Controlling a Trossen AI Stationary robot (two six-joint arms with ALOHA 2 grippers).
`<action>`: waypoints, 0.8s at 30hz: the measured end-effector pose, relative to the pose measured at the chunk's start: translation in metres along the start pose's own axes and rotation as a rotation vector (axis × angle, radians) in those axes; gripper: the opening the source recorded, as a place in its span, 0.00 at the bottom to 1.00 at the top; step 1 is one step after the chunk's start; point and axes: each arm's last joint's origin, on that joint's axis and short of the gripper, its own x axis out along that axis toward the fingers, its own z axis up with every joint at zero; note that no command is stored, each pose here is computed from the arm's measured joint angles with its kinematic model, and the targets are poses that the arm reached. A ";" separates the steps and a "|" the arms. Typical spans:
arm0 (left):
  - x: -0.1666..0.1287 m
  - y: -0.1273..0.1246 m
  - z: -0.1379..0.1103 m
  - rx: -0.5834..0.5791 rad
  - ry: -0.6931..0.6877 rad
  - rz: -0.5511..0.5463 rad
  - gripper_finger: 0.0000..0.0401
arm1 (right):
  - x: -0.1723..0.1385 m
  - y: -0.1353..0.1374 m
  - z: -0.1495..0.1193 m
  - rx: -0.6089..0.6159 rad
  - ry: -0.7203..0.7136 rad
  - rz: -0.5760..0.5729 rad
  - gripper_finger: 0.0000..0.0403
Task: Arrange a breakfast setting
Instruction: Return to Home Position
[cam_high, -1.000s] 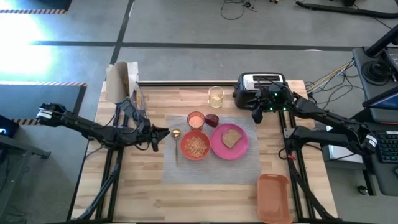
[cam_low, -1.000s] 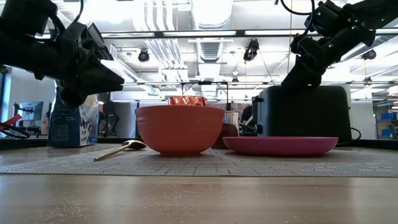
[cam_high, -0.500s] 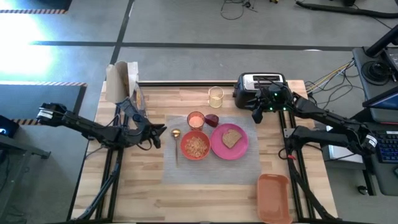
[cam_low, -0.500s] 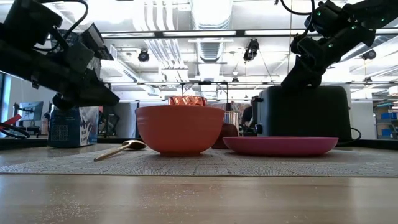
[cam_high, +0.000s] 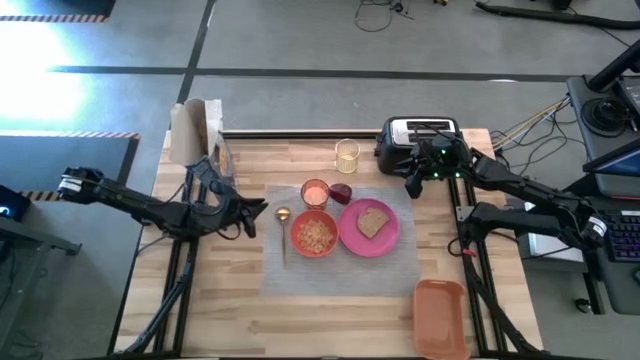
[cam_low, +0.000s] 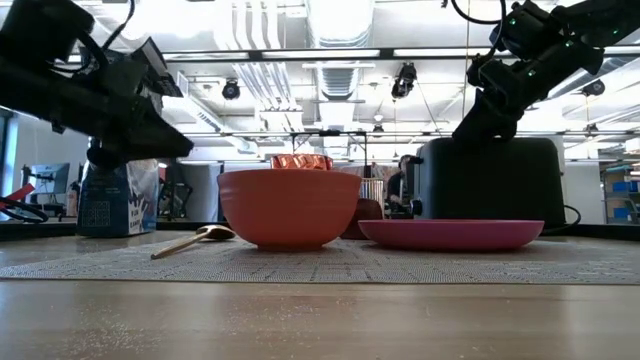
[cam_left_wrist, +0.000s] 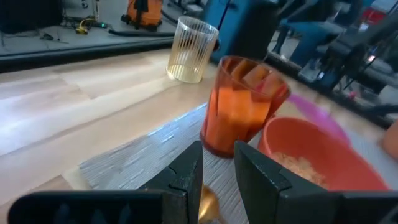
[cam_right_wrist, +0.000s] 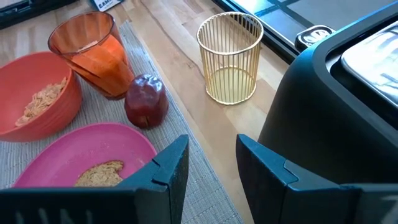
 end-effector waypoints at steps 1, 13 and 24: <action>-0.001 0.000 0.002 -0.010 -0.010 -0.006 0.19 | 0.000 0.000 0.000 0.000 0.000 0.000 0.31; -0.021 0.017 0.007 -0.131 -0.129 -0.081 0.19 | 0.000 0.000 0.000 0.000 0.000 0.000 0.31; -0.038 0.020 0.027 -0.281 -0.279 -0.181 0.19 | 0.000 0.000 0.000 0.000 0.000 0.000 0.31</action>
